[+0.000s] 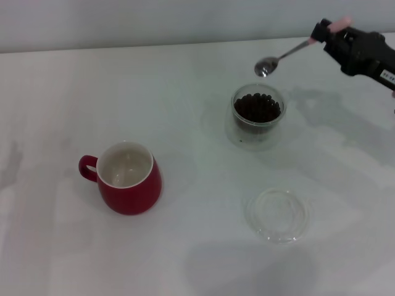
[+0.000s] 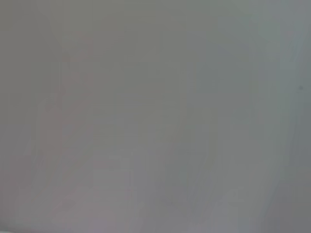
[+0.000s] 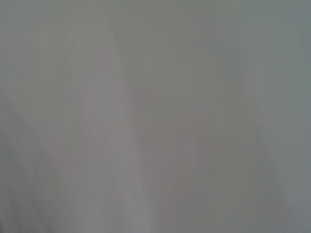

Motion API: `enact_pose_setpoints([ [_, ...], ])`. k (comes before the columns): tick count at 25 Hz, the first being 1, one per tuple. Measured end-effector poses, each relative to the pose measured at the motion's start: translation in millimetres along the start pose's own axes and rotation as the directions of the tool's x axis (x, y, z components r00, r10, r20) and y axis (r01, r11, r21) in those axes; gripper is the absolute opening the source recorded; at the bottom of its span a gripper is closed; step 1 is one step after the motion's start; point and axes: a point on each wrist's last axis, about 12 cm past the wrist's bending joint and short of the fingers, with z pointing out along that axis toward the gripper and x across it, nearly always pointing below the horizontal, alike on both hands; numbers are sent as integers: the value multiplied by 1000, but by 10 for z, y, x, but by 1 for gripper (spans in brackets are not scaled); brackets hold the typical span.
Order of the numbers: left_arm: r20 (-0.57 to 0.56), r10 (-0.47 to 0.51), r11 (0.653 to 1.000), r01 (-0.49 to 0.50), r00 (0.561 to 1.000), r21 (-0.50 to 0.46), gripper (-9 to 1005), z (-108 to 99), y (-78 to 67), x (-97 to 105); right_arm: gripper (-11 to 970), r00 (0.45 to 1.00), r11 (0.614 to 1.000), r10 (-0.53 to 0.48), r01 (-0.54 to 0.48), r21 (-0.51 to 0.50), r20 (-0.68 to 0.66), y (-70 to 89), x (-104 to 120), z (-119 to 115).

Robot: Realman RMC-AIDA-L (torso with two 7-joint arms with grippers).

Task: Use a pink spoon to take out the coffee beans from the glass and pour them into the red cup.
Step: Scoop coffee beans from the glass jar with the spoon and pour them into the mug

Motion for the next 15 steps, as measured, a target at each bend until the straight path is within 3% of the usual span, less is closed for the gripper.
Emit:
enact_pose_setpoints([
  [6, -1, -1, 1000, 1, 1000, -14, 864, -30, 26, 6, 143, 994, 999, -29, 32, 35, -101, -57, 97, -17],
  [15, 0, 0, 1000, 0, 1000, -6, 864, -12, 11, 2, 144, 987, 999, -8, 13, 30, -160, 19, 261, -46],
])
